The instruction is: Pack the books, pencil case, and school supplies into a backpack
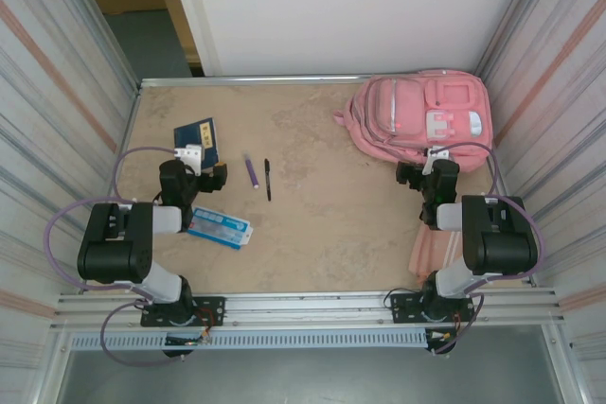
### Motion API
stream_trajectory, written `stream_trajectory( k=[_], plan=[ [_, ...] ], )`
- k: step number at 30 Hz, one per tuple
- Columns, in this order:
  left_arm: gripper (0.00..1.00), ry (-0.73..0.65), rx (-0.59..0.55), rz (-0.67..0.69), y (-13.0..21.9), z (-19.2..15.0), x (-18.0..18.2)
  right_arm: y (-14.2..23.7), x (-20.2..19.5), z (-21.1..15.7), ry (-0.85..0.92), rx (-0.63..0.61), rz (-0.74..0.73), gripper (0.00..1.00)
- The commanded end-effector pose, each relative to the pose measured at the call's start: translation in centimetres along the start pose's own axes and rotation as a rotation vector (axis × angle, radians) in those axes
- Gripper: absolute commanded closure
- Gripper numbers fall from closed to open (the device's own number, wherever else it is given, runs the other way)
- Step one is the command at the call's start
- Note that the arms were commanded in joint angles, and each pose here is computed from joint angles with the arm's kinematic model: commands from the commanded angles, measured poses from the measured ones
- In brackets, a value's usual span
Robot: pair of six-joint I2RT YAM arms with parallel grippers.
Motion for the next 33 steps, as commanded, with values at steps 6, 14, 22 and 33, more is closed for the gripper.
stream_trajectory(
  k=[6,14,22,33],
  plan=[
    [0.01,-0.006,-0.027,-0.002,0.0,0.9,0.1,-0.2,0.4,1.5,-0.005,-0.042,0.033,0.01],
    [0.01,-0.009,-0.03,-0.003,0.0,1.0,0.1,-0.2,0.3,1.5,-0.015,-0.041,0.038,0.01],
    [0.01,-0.089,-0.028,-0.054,0.5,1.6,-1.6,1.4,-1.0,2.5,-0.068,-0.09,-0.03,0.01],
    [0.02,0.176,0.058,0.29,8.5,7.3,-1.6,3.7,1.0,8.9,-0.278,0.096,0.068,0.06]
  ],
)
Point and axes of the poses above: each hand's point on the last joint's axis, 136 mm out from that joint toward the fingers, its own y axis back along the fingers, its own x axis along the line the jaws close on, z = x × y, the point moved 4 cm from there along y, back along the fingers, and after that the axes turned 1 degree about y, right-handed, at the moved point
